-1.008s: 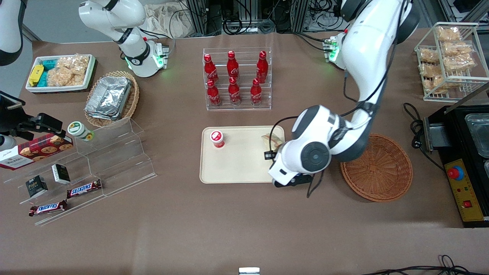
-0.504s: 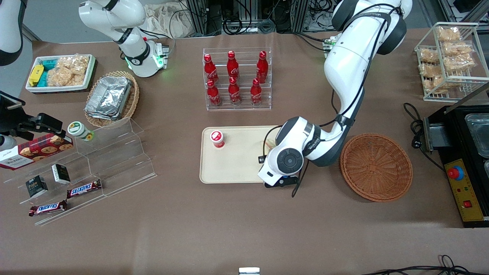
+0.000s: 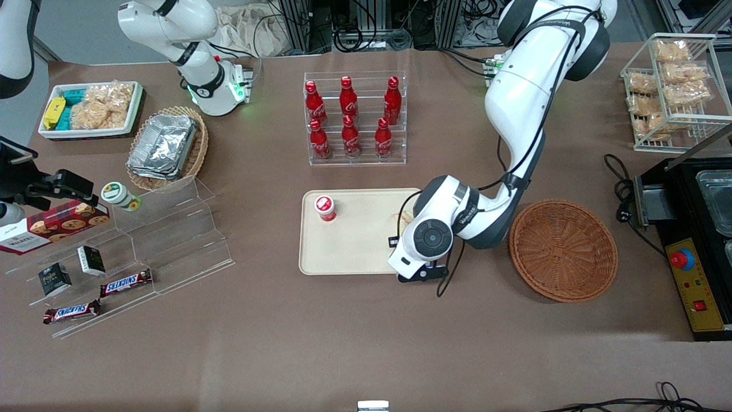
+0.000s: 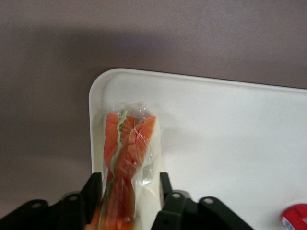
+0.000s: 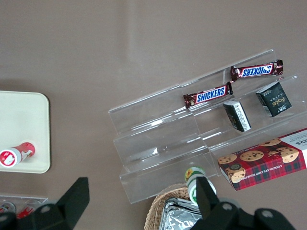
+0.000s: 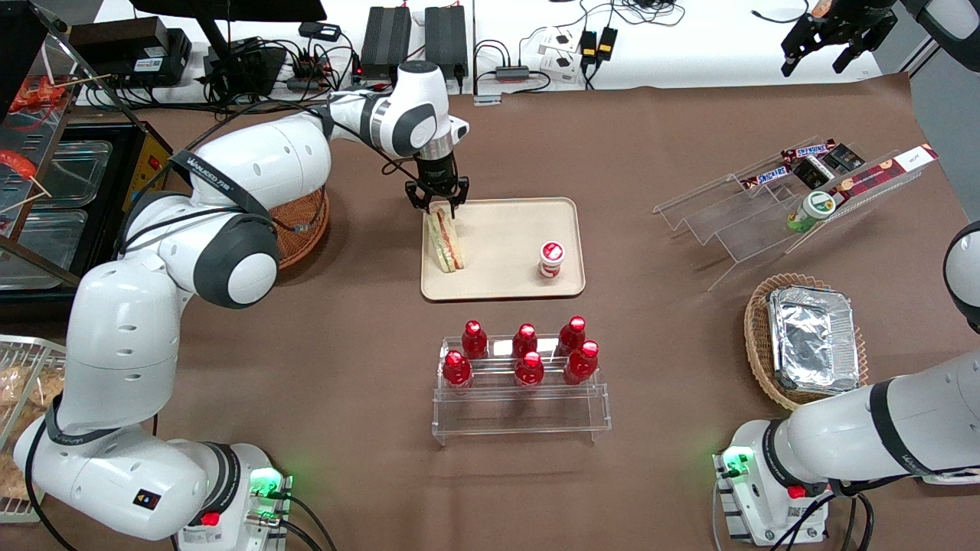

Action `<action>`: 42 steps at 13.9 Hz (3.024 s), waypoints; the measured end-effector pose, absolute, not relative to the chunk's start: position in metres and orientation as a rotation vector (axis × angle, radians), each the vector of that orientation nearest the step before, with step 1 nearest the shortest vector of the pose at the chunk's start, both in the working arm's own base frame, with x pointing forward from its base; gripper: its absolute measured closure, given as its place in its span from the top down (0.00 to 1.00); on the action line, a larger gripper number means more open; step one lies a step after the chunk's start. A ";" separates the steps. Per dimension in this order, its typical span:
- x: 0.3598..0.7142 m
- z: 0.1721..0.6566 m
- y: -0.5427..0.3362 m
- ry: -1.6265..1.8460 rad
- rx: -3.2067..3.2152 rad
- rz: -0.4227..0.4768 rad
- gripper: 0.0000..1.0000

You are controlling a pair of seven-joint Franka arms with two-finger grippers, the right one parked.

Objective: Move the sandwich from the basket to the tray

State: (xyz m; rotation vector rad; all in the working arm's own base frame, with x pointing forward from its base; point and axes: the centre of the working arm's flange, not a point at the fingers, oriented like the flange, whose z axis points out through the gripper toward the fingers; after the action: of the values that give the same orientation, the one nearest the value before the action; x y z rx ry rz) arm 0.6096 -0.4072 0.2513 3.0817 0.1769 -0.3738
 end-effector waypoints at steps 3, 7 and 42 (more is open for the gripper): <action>0.611 0.310 -0.408 0.169 3.070 -0.354 0.93; 0.614 0.421 -0.389 0.176 3.061 -0.275 1.00; 0.545 0.617 -0.046 -0.204 3.164 0.040 1.00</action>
State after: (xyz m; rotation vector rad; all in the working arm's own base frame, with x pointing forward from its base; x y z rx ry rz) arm 0.5450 -0.0456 0.6166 3.1636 -0.2036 0.0398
